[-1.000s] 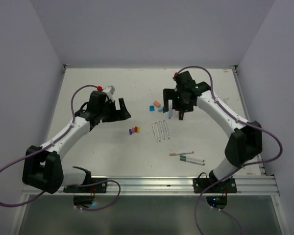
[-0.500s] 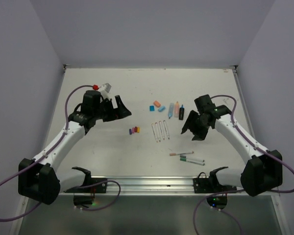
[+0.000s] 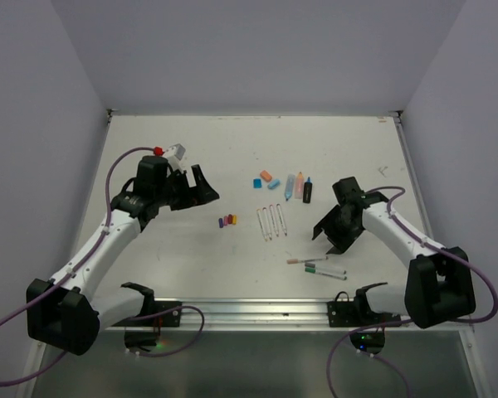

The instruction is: Open the pen caps

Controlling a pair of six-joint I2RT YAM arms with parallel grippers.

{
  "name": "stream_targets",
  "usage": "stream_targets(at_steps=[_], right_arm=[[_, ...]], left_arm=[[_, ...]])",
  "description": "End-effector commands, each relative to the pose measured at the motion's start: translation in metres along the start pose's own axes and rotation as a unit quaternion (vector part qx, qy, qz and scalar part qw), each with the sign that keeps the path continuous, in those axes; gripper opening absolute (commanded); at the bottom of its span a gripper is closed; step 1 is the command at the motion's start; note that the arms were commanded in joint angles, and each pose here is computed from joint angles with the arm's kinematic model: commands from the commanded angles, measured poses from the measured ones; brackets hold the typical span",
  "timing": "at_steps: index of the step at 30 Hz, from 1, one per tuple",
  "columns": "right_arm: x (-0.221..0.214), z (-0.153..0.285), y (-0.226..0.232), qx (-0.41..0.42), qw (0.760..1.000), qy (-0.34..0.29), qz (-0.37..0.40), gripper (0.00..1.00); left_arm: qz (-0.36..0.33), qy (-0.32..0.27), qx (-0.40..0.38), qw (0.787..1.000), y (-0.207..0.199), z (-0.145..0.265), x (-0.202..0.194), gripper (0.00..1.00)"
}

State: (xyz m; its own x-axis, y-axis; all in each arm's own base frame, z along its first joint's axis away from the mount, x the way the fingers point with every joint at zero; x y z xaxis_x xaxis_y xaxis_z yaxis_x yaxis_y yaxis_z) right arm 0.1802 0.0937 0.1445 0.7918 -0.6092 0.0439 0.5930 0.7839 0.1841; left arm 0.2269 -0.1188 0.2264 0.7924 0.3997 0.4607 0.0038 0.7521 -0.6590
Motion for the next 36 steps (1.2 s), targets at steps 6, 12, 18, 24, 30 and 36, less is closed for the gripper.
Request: stream_targets(at_steps=[6,12,18,24,30,36], right_arm=[[0.008,-0.021,0.006,-0.01,0.999,-0.001,-0.051,0.55],[0.005,-0.02,0.0,-0.018,0.998,-0.006,-0.066,0.52],[-0.003,-0.027,-0.01,-0.038,0.995,0.004,-0.087,0.54],[-0.005,-0.037,-0.014,-0.037,0.995,-0.001,-0.095,0.55],[-0.001,-0.049,-0.012,-0.041,0.994,-0.003,-0.098,0.5],[-0.004,-0.062,-0.013,-0.057,0.994,0.004,-0.098,0.39]], left_arm=[[-0.001,-0.006,0.006,1.0,-0.002,0.004,0.005,0.9],[0.002,0.002,0.018,1.0,0.002,0.001,0.004,0.9],[0.002,0.008,0.02,1.0,0.003,-0.003,0.003,0.9],[0.005,0.019,0.02,1.0,0.006,-0.007,0.001,0.9],[-0.002,0.019,0.019,1.0,0.005,-0.007,0.002,0.9],[-0.008,0.017,0.031,0.999,0.007,-0.006,0.003,0.9]])
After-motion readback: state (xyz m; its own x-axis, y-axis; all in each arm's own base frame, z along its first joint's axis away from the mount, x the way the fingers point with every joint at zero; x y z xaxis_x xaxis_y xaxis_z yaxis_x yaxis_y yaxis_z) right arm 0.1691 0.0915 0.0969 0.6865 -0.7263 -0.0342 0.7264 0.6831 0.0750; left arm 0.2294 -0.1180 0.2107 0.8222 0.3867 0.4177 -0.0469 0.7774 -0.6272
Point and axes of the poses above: each gripper's point midway between its finger pads, its own z axis back along the fingers, its own y axis along the line the jaws close on, x = y × z, the point moved 9 cm from there along z, back along the fingers, and after that the axes turned 9 degrees about z, right-handed, at the moved point
